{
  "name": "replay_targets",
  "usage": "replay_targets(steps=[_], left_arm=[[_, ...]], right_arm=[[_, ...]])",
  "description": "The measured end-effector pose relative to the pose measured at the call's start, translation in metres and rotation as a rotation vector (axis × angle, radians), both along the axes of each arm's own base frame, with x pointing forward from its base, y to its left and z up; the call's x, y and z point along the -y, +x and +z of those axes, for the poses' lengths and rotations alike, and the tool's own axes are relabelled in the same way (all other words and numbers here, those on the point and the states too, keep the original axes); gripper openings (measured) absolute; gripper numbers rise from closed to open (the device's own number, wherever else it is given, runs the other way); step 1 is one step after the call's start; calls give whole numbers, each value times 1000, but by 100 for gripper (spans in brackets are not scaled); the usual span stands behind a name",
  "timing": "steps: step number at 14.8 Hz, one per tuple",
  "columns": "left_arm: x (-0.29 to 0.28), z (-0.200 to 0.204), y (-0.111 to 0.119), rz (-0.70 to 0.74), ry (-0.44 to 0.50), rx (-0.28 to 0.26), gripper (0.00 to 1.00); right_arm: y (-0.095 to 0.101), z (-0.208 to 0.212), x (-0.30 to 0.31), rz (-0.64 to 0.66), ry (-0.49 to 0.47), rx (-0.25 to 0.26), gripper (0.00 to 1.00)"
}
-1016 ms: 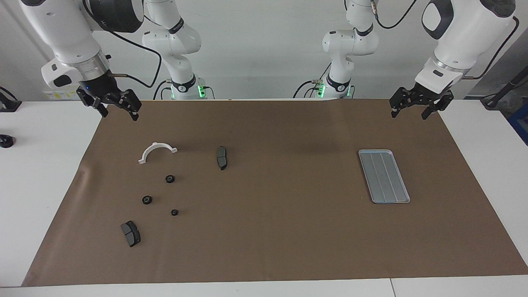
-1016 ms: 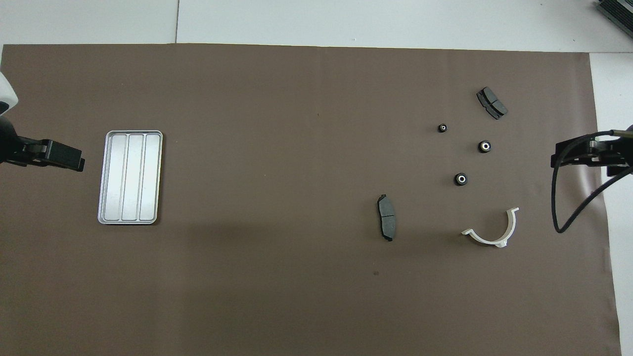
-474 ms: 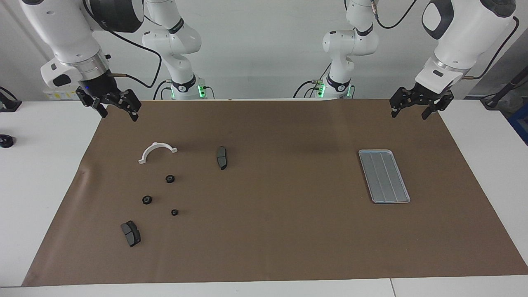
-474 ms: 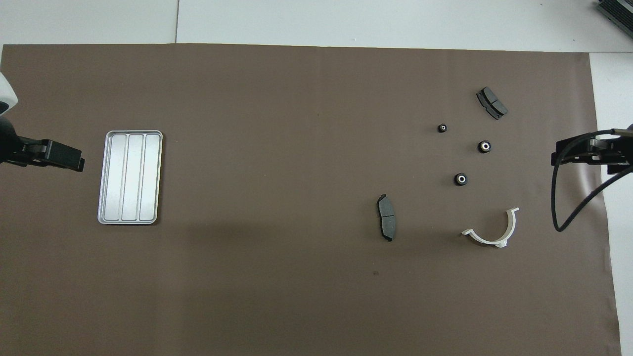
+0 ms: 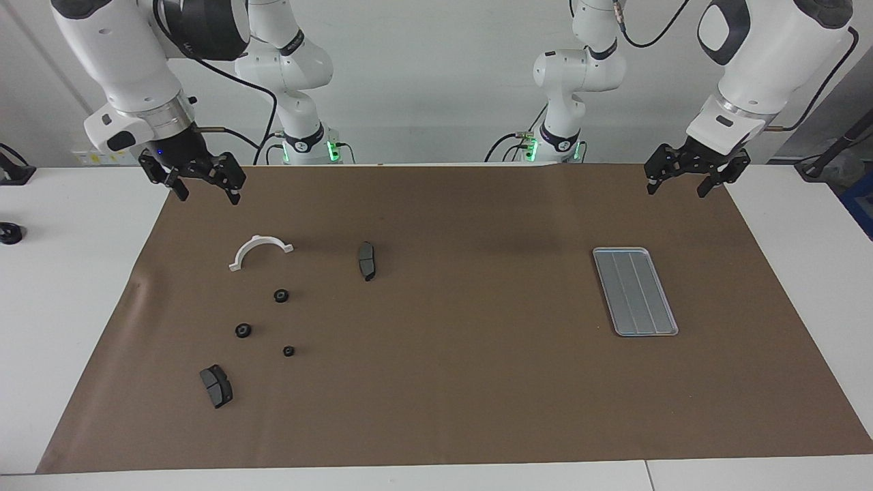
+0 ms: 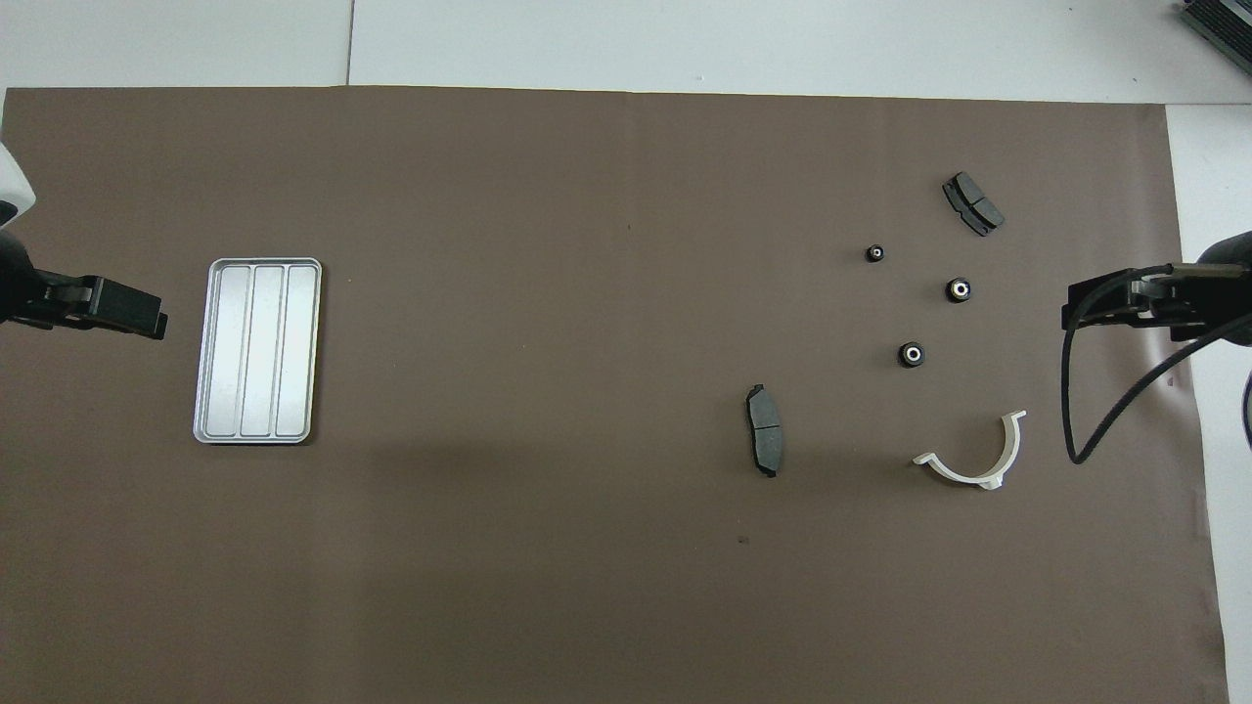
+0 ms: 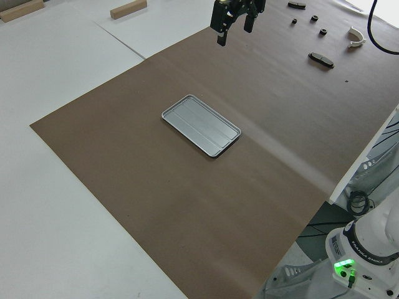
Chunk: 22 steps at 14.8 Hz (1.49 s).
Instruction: Pick bearing gear from pile to tray
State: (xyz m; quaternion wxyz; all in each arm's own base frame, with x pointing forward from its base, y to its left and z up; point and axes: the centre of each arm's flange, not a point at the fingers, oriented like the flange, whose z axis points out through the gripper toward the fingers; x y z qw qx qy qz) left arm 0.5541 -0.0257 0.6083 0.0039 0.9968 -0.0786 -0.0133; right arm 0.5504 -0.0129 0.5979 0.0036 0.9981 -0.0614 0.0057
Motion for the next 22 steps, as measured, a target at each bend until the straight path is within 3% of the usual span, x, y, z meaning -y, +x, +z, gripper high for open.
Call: replay_targets(steps=[13,22], left_arm=[[0,0,0,0,0,0,100],[0,0,0,0,0,0,100]], right_arm=[[0,-8,4,-7,0,-7,100],[2,-30,9,-16,9,27,100]])
